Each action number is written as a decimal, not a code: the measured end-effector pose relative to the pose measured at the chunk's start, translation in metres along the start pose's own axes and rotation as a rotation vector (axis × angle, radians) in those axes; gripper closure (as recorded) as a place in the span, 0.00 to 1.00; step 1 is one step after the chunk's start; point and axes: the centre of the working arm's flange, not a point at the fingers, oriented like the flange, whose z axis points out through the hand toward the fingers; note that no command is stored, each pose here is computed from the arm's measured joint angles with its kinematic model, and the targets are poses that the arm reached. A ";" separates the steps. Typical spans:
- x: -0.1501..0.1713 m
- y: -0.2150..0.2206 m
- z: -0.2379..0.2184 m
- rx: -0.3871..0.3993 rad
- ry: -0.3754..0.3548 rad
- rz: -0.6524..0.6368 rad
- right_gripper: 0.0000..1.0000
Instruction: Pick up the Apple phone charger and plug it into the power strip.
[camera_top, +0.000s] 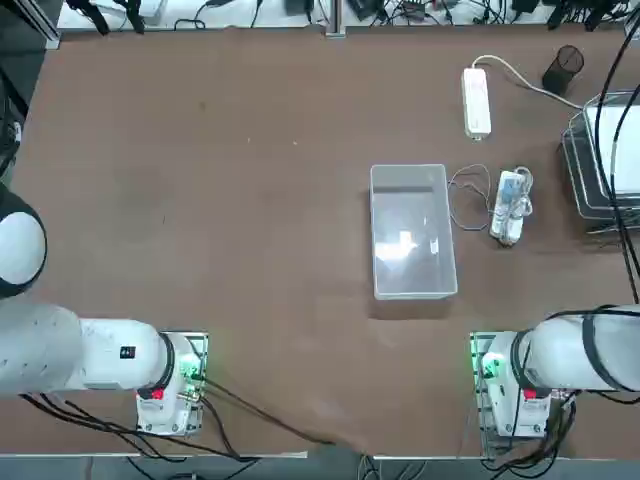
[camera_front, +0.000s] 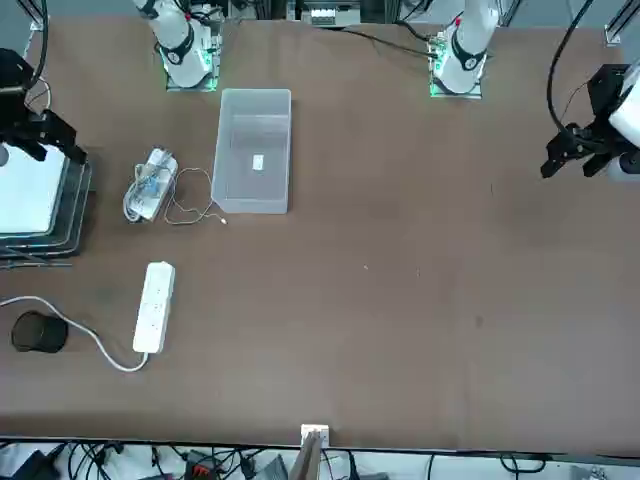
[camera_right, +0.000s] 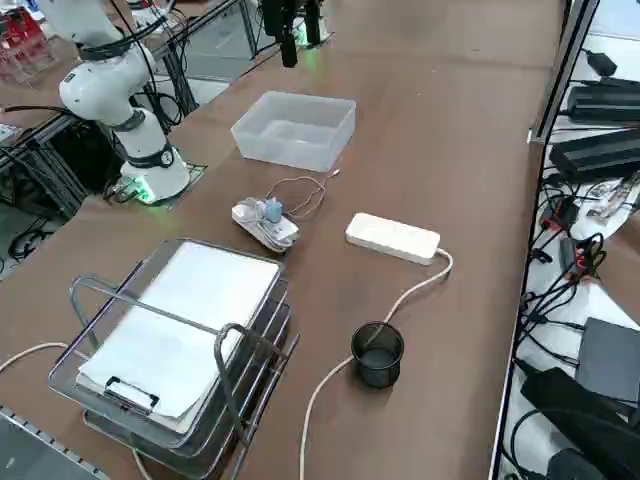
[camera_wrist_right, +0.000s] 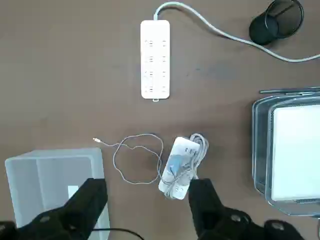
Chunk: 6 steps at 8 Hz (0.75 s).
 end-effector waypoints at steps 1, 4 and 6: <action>0.000 0.000 0.000 0.000 0.000 0.000 0.00; 0.002 0.000 0.001 0.000 0.007 0.000 0.00; 0.012 -0.012 0.027 -0.001 0.003 -0.014 0.00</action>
